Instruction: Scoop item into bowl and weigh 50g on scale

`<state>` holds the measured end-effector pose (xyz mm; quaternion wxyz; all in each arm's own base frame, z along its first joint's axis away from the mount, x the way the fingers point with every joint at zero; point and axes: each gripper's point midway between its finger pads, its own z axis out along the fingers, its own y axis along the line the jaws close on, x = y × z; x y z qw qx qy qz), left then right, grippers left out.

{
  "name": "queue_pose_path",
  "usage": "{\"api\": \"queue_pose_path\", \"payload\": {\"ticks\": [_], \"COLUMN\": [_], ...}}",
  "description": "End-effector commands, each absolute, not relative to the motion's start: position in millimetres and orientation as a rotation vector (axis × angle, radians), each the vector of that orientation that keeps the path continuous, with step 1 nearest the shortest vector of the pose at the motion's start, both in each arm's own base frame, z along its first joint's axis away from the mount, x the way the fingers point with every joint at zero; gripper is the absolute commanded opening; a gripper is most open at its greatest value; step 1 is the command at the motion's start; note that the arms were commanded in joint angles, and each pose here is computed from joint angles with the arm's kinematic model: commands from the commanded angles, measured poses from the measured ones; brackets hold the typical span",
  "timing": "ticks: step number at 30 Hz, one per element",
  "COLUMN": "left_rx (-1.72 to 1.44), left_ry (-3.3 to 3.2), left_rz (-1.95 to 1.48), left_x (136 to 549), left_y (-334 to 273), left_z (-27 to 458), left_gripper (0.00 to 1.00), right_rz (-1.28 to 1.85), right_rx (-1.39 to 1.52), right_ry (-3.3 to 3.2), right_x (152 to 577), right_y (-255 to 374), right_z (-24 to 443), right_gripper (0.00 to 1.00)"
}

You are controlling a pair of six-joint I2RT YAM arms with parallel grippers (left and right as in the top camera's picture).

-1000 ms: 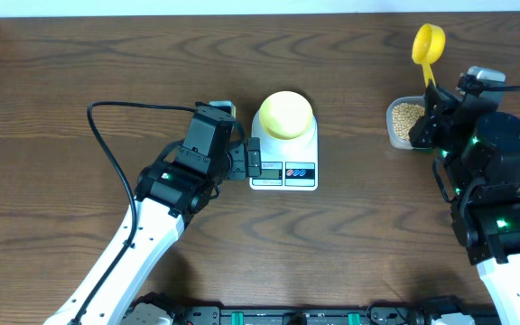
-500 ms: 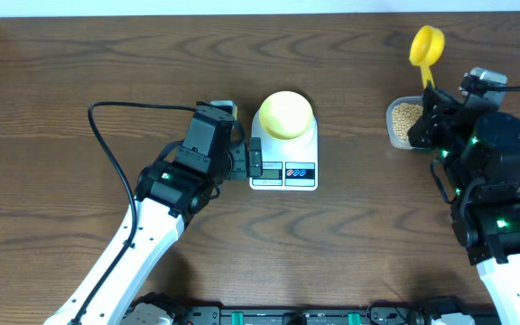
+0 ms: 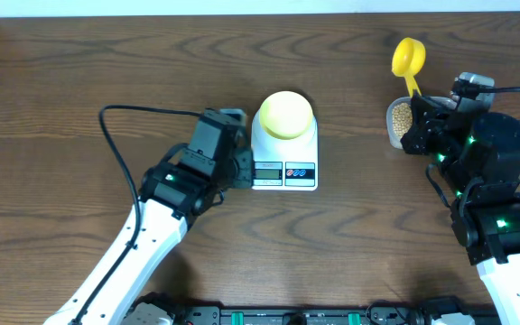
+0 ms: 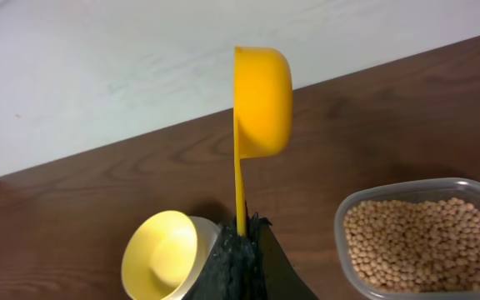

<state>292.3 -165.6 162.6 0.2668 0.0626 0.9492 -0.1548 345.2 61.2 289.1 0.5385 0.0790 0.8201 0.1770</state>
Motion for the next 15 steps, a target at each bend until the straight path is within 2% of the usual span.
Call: {"api": "queue_pose_path", "payload": {"ticks": [1, 15], "left_rx": [0.330, 0.752], "left_ry": [2.563, 2.542], "left_rz": [-0.465, -0.375], "left_x": [285, 309], "left_y": [-188, -236], "left_z": [157, 80], "left_gripper": [0.07, 0.07], "right_rz": [0.450, 0.446], "right_rx": [0.187, 0.188], "right_ry": [1.936, 1.933], "right_x": [345, 346], "right_y": [64, 63], "right_z": [298, 298], "right_gripper": [0.01, 0.01]}}
